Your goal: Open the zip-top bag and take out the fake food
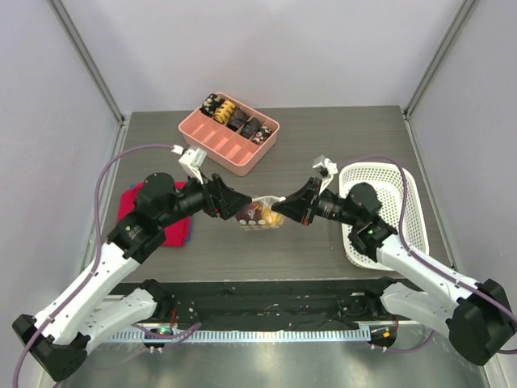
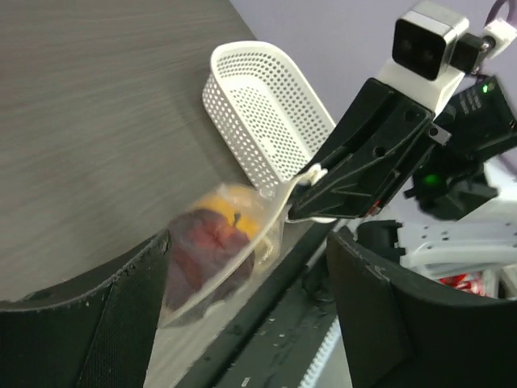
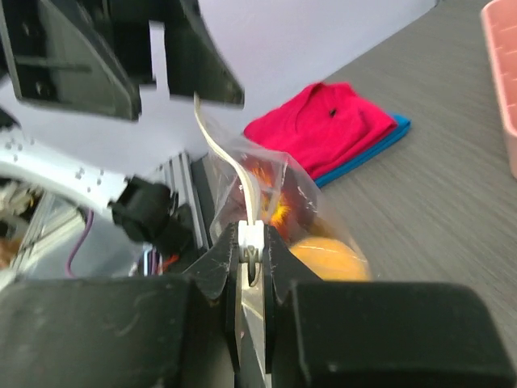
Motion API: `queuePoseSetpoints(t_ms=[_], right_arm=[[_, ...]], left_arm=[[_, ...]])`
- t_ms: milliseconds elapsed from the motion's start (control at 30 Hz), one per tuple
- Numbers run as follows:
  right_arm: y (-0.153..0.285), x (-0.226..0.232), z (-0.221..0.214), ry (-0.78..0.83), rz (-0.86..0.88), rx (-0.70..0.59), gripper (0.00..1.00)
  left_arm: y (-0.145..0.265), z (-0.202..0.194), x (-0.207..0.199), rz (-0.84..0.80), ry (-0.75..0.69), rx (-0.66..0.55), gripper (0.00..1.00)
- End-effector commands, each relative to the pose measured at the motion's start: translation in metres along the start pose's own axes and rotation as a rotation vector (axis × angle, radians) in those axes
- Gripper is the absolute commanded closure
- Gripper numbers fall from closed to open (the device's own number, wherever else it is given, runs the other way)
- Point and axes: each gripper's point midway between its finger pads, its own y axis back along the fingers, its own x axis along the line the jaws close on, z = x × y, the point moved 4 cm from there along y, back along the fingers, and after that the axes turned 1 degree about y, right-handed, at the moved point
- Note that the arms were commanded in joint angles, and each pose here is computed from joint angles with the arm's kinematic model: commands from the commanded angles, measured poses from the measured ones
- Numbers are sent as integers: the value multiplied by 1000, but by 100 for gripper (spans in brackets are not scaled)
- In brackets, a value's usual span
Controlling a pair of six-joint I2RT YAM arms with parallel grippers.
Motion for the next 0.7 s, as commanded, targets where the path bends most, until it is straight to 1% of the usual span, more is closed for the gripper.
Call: queuePoseSetpoints(t_ms=[0,33,67,100,133,167,233,267,367,500,600,633,667], right_arm=[[4,15,-20,-1,131,249,98],[5,15,-21,20,141,270,98],[4,18,-16,25,155,284,98],[4,15,-22,-1,144,321,98],[4,15,-21,-1,144,327,99],[2,17,-19,-10,154,334,99],[2,19,-21,-31,177,350,99],[2,20,-21,-34,177,353,99],[2,23,-21,-47,198,363,98],[2,24,-20,-45,211,358,99],[1,25,-20,-52,218,358,99],[1,25,-19,-55,217,356,99],[1,25,-19,-54,218,354,99]], left_arm=[[0,-9,-3,-53,-205,187,22],[-3,-17,-10,-130,-205,252,23],[-6,-18,-12,-161,-234,280,23],[-14,-22,-9,-174,-230,329,23],[-14,-26,-14,-224,-236,369,23],[-15,-29,-12,-251,-283,399,24],[-18,-31,-12,-263,-281,456,25],[-16,-35,-18,-328,-281,482,25],[-20,-42,-17,-368,-266,519,26],[-26,-51,-10,-374,-252,550,29],[-29,-57,-10,-408,-227,562,34],[-30,-57,-10,-407,-219,563,39],[-31,-56,-10,-408,-220,561,40]])
